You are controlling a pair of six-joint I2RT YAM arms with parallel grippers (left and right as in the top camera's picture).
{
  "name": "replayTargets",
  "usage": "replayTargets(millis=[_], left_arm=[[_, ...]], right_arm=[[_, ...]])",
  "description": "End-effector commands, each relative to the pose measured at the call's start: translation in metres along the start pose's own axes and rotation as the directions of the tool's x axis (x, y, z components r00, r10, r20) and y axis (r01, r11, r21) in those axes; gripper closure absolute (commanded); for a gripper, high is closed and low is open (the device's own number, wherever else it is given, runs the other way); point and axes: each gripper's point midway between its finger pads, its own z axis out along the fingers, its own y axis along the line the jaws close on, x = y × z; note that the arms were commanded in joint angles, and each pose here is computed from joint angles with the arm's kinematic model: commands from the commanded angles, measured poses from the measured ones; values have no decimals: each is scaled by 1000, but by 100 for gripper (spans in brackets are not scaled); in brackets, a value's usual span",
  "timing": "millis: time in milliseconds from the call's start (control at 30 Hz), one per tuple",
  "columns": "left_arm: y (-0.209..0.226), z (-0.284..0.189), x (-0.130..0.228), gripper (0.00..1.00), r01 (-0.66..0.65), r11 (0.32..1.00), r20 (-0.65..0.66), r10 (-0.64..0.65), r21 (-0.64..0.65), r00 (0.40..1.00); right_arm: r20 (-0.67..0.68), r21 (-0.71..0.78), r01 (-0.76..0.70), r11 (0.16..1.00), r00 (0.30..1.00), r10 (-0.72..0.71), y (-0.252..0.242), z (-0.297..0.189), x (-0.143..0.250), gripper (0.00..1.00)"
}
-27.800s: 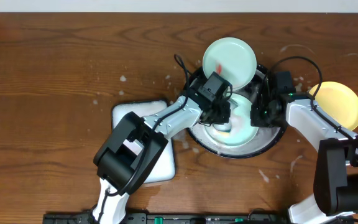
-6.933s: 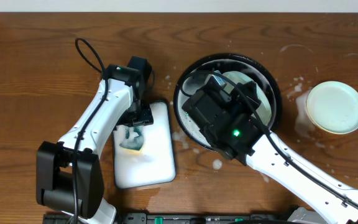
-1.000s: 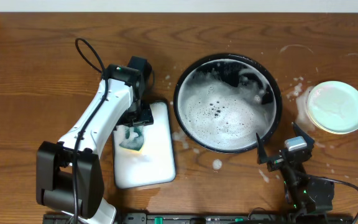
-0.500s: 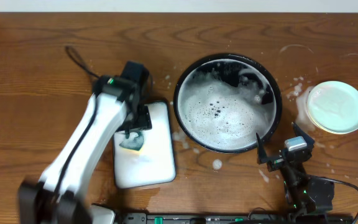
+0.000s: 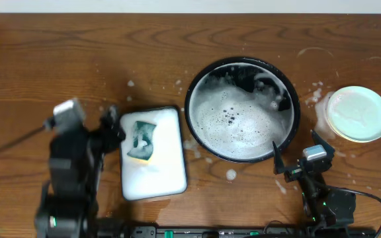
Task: Clean dirty plates on tray and stack at the side
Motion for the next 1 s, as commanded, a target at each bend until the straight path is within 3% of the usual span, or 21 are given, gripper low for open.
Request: replayTargets(millis=[0,200,367,667,967], left_arm=[[13,-11,18,19,-62,996,98,56,56,994],[32,-19,34,19,-45,995,289,19,84,957],[42,-7,44,19,-40,995,367,4,92,930],[49,33,85,19,-51,991,340,5,126,940],[56,39,102,19,-46,994,271,18,99,962]], right_arm=[[2,0,12,1000,1000,-12,1,0,1,1],[2,0,12,1000,1000,-12,1,0,1,1],[1,0,12,1000,1000,-12,1,0,1,1],[2,0,12,1000,1000,-12,1,0,1,1],[1,0,12,1000,1000,-12,1,0,1,1]])
